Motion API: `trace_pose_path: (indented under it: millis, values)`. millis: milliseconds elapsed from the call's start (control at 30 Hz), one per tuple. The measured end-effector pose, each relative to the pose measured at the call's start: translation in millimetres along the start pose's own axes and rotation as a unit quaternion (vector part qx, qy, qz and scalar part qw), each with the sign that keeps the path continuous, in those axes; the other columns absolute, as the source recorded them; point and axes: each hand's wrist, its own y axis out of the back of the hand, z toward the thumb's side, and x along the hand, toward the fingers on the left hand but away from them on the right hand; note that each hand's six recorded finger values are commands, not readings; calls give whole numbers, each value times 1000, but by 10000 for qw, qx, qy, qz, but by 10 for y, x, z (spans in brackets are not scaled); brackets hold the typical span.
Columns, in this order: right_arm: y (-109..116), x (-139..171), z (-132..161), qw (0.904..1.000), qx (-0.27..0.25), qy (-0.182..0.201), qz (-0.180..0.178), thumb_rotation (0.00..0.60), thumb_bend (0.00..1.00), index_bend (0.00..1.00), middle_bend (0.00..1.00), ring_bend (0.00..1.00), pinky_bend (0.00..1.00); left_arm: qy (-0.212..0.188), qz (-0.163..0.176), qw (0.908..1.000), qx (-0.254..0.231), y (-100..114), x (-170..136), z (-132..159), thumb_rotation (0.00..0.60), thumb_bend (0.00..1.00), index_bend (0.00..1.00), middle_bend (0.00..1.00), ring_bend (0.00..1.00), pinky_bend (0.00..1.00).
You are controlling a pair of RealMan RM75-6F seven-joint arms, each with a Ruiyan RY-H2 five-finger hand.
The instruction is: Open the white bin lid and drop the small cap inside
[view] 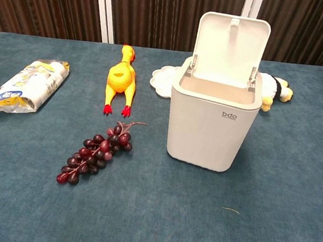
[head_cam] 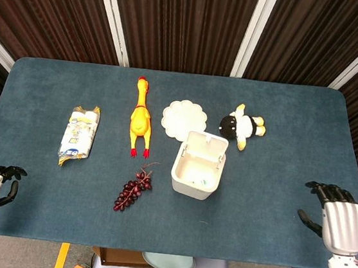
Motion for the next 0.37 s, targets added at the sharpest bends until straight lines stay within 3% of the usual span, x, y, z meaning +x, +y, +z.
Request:
trace_pose_path:
  millis: [67,133,233,367]
  values:
    - [-103,34,-176,9996,110,-220,117,600,52,220,250,125,159,-21,-11,10000,36,-11,1,13,600,636,414,487,491,461]
    - [-218,52,-360,9982,147,-509,276,600,52,174,211,95,136,-33,-20,10000,65,-23,4,20,600,636,415,488,491,461]
    - [-346,46,-512,9956,56,-788,499,600,51,153,194,87,131,-31,-42,9999,105,-48,13,23,600,636,416,488,491,462]
    - [-401,33,-546,9953,55,-806,540,600,52,160,194,86,130,3,-99,9998,158,-88,20,19,600,636,416,488,491,462]
